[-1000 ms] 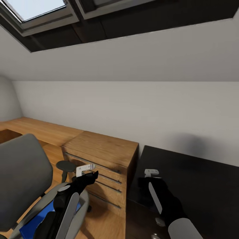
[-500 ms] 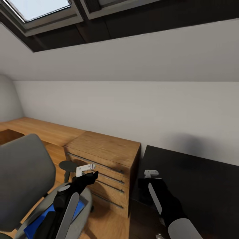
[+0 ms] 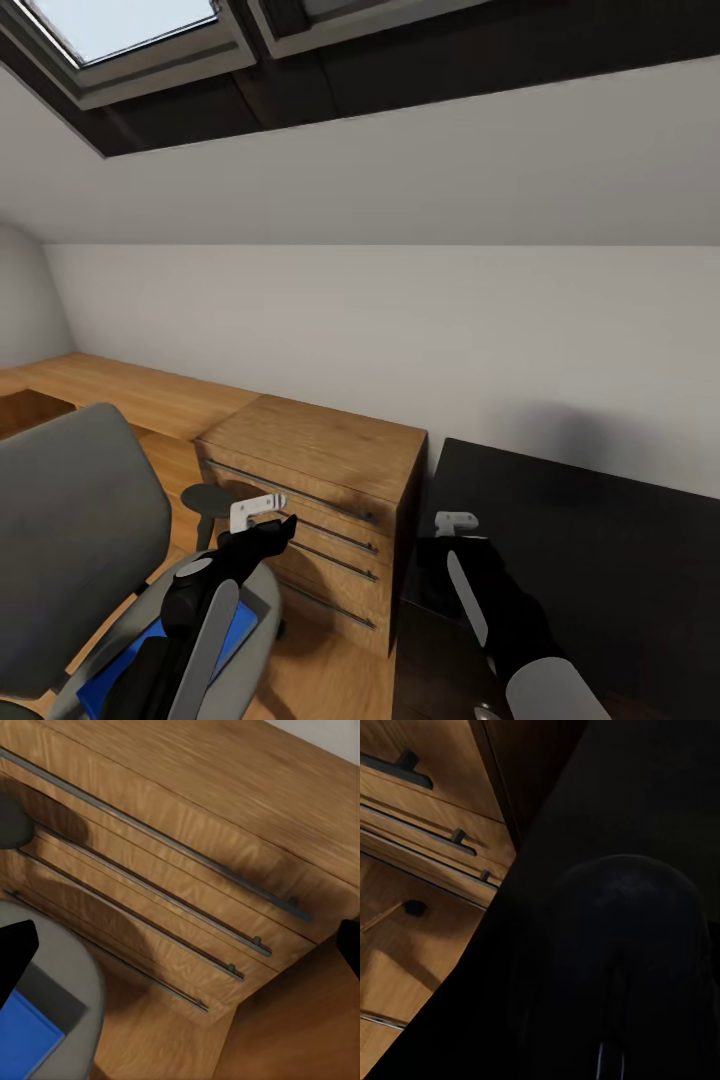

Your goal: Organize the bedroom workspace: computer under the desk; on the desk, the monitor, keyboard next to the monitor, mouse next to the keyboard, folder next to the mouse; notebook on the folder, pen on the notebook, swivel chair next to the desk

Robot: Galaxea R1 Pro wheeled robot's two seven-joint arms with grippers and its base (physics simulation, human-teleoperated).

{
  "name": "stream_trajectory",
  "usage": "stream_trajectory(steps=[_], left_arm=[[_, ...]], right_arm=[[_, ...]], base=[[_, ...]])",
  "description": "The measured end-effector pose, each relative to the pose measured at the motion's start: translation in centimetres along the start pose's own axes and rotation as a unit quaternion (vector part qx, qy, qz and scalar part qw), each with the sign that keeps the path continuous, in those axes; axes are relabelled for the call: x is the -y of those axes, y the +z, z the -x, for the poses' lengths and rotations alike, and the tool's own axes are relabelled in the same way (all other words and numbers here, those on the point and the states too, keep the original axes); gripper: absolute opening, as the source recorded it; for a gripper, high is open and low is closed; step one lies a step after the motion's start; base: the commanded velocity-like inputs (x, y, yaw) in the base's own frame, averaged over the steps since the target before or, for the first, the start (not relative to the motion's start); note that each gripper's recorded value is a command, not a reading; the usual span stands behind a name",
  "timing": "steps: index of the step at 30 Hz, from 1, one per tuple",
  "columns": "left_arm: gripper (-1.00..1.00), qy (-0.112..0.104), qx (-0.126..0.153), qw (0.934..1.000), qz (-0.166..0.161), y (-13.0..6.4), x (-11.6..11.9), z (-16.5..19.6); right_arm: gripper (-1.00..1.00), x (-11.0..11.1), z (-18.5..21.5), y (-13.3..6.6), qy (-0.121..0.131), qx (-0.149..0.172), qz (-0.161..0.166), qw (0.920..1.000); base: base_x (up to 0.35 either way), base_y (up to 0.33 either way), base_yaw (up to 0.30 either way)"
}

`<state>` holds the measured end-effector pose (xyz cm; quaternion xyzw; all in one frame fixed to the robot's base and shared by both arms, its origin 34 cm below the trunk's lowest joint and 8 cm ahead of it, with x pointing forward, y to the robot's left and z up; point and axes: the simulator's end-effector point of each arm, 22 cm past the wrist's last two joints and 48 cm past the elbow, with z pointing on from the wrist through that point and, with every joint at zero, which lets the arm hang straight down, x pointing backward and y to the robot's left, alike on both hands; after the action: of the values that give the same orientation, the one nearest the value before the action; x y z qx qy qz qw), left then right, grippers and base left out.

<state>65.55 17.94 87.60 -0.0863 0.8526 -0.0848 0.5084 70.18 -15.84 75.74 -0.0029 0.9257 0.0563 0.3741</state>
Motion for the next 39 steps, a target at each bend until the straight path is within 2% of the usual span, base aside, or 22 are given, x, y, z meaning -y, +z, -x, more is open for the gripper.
stream_trajectory(steps=[35, 36, 39], left_arm=[[1.00, -0.002, 0.003, 1.0000, -0.009, -0.2, 0.8, 0.3], [1.00, -0.002, 0.003, 1.0000, -0.009, -0.2, 0.8, 0.3], [1.00, -0.002, 0.003, 1.0000, -0.009, -0.2, 0.8, 0.2]], right_arm=[[-1.00, 0.2, -0.8, 0.9, 0.000, 0.007, -0.004, 1.0000], [1.00, 0.3, -0.8, 0.9, 0.000, 0.008, -0.004, 1.0000], [1.00, 0.2, -0.8, 0.9, 0.001, 0.008, -0.003, 1.0000]], base=[[0.000, 0.000, 0.000], [0.000, 0.000, 0.000], [0.000, 0.000, 0.000]])
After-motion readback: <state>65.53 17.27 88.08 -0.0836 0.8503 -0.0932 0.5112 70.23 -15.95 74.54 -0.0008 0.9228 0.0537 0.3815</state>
